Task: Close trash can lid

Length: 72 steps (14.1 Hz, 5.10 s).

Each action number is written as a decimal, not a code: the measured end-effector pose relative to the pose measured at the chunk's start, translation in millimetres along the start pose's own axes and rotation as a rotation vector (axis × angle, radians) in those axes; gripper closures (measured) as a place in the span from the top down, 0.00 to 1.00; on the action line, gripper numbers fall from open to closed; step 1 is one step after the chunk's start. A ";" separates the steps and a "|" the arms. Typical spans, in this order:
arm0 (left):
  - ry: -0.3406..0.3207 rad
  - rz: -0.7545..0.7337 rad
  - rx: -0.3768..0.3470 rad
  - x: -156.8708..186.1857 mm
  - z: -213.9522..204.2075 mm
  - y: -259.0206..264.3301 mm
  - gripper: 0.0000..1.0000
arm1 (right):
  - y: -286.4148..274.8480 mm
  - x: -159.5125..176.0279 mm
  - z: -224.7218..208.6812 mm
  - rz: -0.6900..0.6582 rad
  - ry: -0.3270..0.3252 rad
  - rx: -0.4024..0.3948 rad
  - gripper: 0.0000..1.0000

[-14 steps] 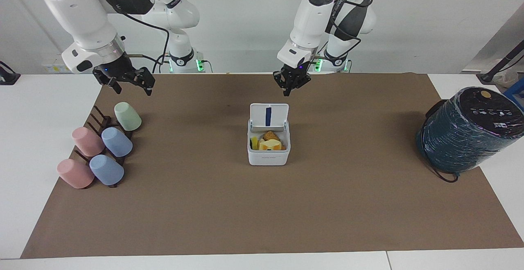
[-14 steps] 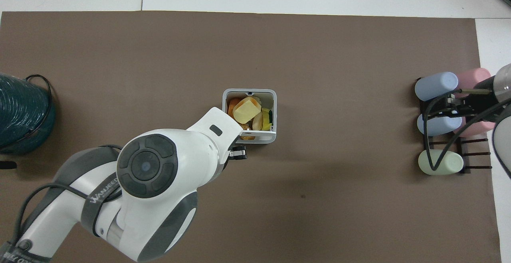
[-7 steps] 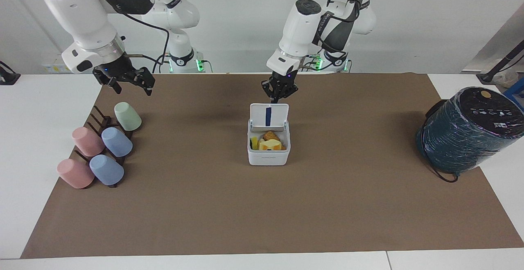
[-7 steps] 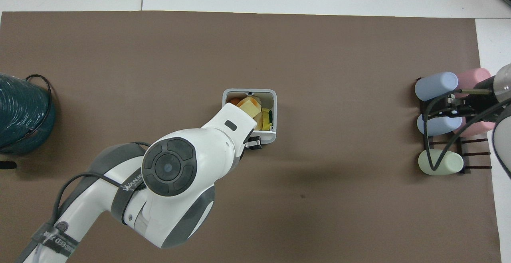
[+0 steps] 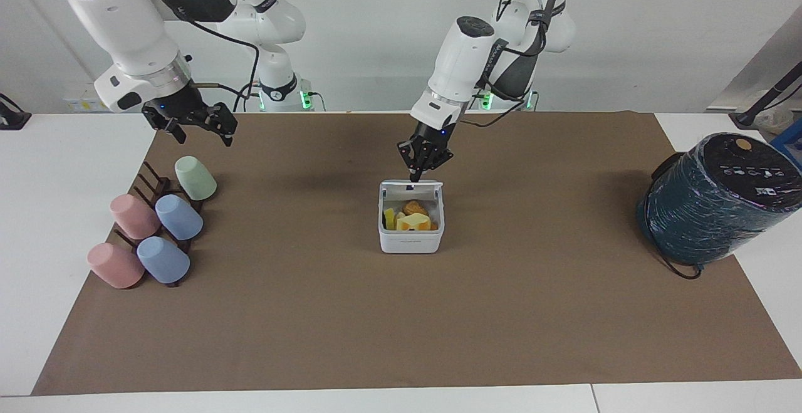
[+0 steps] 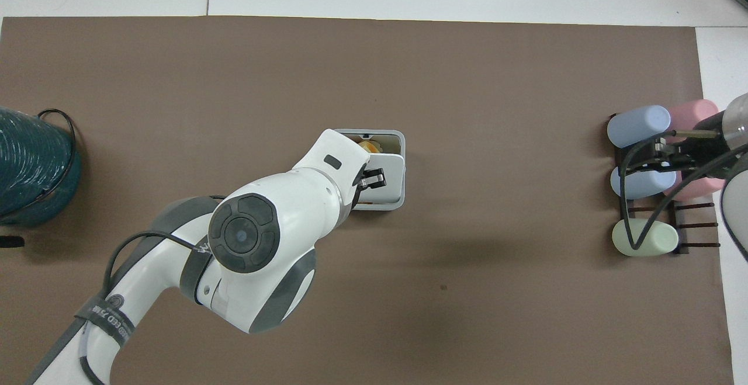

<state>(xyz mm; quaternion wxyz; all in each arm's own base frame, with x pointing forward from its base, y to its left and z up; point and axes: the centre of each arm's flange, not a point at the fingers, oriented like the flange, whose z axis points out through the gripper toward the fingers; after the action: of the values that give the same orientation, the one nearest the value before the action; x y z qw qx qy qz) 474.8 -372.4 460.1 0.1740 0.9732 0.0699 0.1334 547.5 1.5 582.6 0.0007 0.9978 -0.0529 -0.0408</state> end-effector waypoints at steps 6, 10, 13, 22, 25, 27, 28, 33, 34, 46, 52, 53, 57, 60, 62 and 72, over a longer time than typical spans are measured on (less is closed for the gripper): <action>0.022 -0.014 -0.014 8.2 31.3 -4.7 0.04 | 0.0 0.0 0.0 0.000 0.000 0.000 1.00; 0.033 -0.020 -0.024 14.7 60.4 -3.9 0.04 | 0.0 0.0 0.0 0.000 0.000 0.000 1.00; 0.039 -0.023 -0.029 19.2 61.5 -1.9 0.04 | 0.0 0.0 0.0 0.000 0.000 0.000 1.00; 0.056 -0.025 -0.041 23.3 70.5 -2.8 0.02 | 0.0 0.0 0.0 0.000 0.000 0.000 1.00; 0.015 -0.039 -0.004 39.1 67.4 -0.1 0.02 | 0.0 0.0 0.0 0.000 0.000 0.000 1.00; -0.034 -0.052 0.042 59.9 58.1 -1.7 0.02 | 0.0 0.0 0.0 0.000 0.000 0.000 1.00; -0.050 -0.054 0.057 66.6 52.0 -1.8 0.02 | 0.0 0.0 0.0 0.000 0.000 0.000 1.00; -0.112 -0.026 0.152 95.7 17.3 -8.2 0.03 | 0.0 0.0 0.0 0.000 0.000 0.000 1.00; -0.122 -0.015 0.164 106.5 8.0 -15.9 0.03 | 0.0 0.0 0.0 0.000 0.000 0.000 1.00; -0.266 0.216 0.284 200.8 -84.4 -170.7 0.11 | 0.0 0.0 0.0 0.000 0.000 0.000 1.00; -0.289 0.334 0.302 221.2 -133.6 -243.1 0.53 | 0.0 0.0 0.0 0.000 0.000 0.000 1.00; -0.291 0.342 0.302 223.3 -135.8 -250.6 0.62 | 0.0 0.0 0.0 0.000 0.000 0.000 1.00; -0.294 0.388 0.320 229.8 -144.1 -274.0 0.88 | 0.0 0.0 0.0 0.000 0.000 0.000 1.00; -0.292 0.407 0.320 230.3 -147.6 -275.2 1.00 | 0.0 0.0 0.0 0.000 0.000 0.000 1.00; -0.291 0.410 0.320 230.1 -148.3 -274.3 1.00 | 0.0 0.0 0.0 0.000 0.000 0.000 1.00; -0.264 0.426 0.318 226.8 -163.7 -262.5 1.00 | 0.0 0.0 0.0 0.000 0.000 0.000 1.00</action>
<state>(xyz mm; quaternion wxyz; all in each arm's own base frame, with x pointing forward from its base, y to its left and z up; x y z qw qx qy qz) 621.3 -34.5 567.6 -0.0050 0.9899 -0.1389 0.0268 547.5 1.5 582.7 0.0007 0.9978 -0.0529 -0.0407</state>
